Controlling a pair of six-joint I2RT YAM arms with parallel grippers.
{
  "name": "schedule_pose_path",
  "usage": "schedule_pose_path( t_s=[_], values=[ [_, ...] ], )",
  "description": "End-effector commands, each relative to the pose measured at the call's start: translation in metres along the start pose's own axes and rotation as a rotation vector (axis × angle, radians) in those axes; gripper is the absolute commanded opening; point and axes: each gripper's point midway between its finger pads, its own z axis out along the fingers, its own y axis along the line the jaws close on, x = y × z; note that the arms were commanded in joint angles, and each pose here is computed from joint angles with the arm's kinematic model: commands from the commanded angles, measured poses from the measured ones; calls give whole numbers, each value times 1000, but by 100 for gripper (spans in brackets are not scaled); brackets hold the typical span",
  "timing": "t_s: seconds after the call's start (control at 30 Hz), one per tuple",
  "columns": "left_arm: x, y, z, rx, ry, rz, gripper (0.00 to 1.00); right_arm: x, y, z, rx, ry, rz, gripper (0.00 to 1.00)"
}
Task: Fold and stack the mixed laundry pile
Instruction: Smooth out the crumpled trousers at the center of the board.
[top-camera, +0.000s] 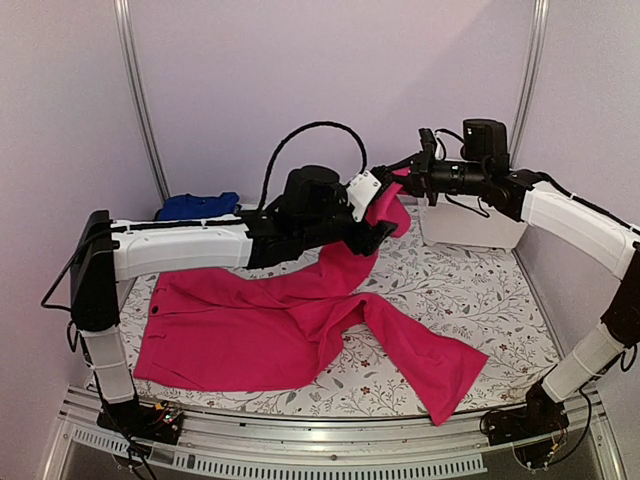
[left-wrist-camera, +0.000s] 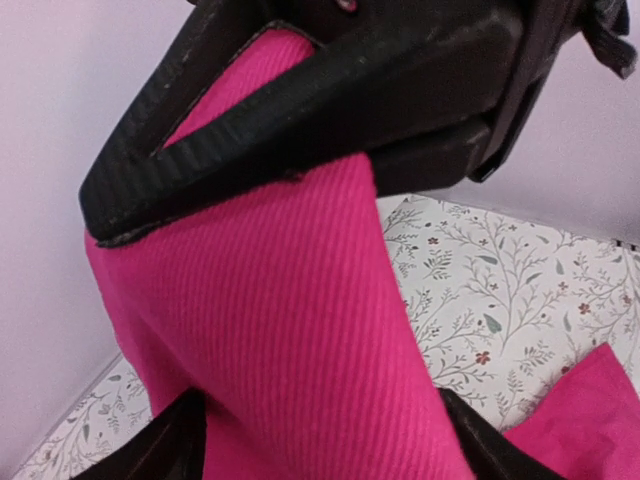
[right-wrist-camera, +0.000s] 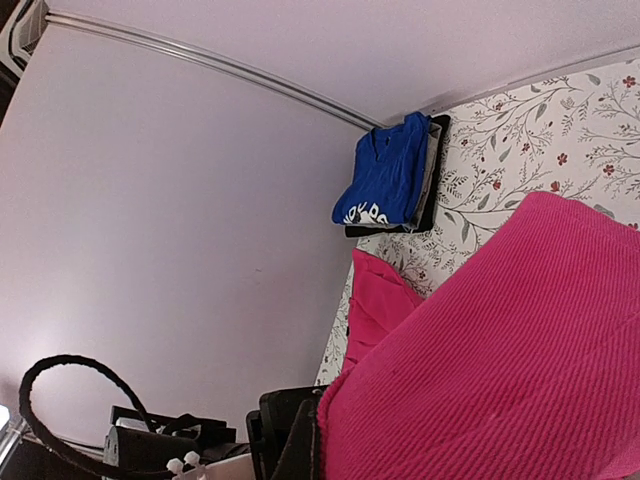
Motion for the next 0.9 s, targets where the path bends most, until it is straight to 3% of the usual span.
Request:
schedule_pose_path(
  t_s=[0.0, 0.07, 0.1, 0.13, 0.17, 0.23, 0.27, 0.3, 0.4, 0.63, 0.87],
  values=[
    [-21, 24, -7, -110, -47, -13, 61, -12, 12, -1, -1, -38, 7, 1],
    [-31, 27, -15, -105, -70, -24, 27, -12, 15, -2, -5, -32, 7, 2],
    [-36, 30, -20, -97, -84, -33, 14, -12, 15, -2, -3, -29, 2, 4],
    [-41, 30, -26, -72, -90, -40, 2, -11, 17, -3, -8, -23, -6, 8],
    [-46, 28, -31, -29, -92, -53, 0, -12, 19, -5, -16, -17, -23, 15],
    [-57, 16, -44, 146, -103, -97, 0, -19, 21, -14, -20, -6, -81, 37],
    [-62, 12, -53, 242, -107, -133, 0, -25, 21, -22, -13, -16, -111, 57],
    [-68, 12, -63, 314, -118, -174, 0, -33, 22, -31, 6, -39, -167, 69],
    [-70, 20, -97, 506, -115, -327, 0, -39, 31, -61, 84, -119, -457, 90],
    [-62, 28, -153, 826, -29, -571, 0, 21, 72, -93, 65, -148, -1023, 92],
    [-66, 21, -189, 1000, -14, -617, 0, 105, 54, -69, 65, 78, -1241, 92]
  ],
)
